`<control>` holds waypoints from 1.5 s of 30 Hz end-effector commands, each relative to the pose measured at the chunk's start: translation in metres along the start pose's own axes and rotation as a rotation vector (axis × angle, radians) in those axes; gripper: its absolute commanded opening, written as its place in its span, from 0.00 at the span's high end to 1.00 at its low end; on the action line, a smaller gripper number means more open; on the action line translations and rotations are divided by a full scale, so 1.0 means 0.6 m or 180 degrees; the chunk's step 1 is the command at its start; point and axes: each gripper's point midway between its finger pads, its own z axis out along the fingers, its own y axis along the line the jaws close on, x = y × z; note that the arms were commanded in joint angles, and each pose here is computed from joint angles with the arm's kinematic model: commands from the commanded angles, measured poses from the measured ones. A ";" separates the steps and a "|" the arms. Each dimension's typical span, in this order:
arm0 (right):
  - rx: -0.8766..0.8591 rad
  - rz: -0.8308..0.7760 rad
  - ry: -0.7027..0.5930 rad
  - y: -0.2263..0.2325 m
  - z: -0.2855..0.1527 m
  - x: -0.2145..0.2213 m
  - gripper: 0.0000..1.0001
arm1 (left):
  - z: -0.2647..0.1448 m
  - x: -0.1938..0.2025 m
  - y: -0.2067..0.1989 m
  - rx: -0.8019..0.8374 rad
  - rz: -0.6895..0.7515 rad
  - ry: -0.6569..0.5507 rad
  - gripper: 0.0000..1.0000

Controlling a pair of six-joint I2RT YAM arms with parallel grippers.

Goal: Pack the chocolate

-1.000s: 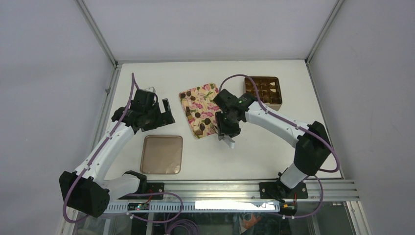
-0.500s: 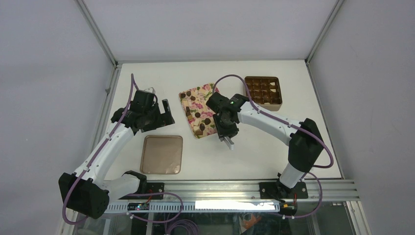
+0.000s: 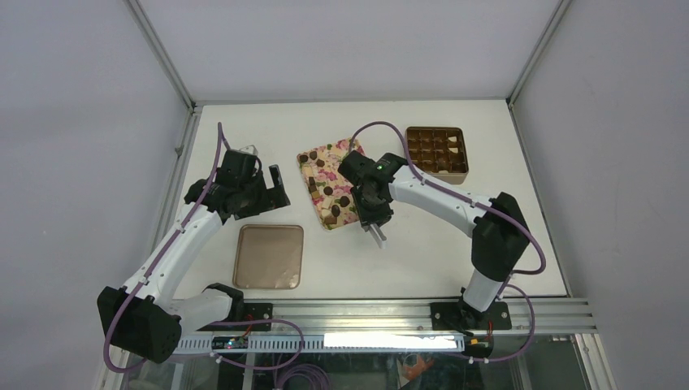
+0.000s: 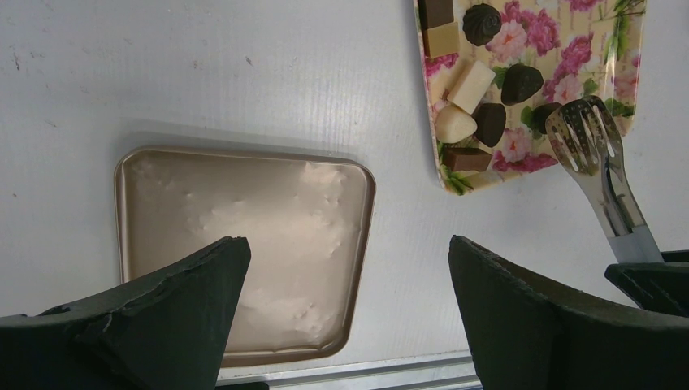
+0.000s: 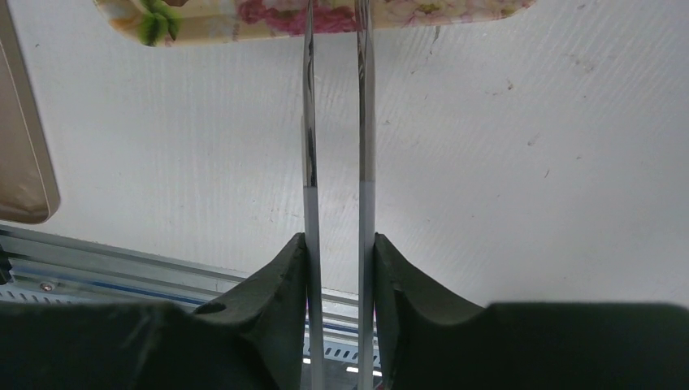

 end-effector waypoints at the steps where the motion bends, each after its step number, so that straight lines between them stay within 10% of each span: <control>1: -0.0005 -0.0041 -0.0063 0.005 -0.007 -0.010 0.68 | -0.009 -0.018 -0.001 0.0045 -0.0055 -0.0169 0.01; 14: 0.0040 -0.0089 -0.0129 0.003 -0.012 -0.020 0.99 | -0.009 -0.020 -0.005 0.0070 -0.0050 -0.0161 0.01; 27: 0.0071 -0.0065 -0.0606 -0.025 -0.096 -0.075 1.00 | -0.005 -0.026 -0.009 0.0061 -0.0024 -0.0143 0.01; 45: 0.0340 0.1260 -0.1133 -0.332 -0.141 -0.235 1.00 | 0.001 -0.027 0.000 -0.0022 -0.0032 -0.0161 0.01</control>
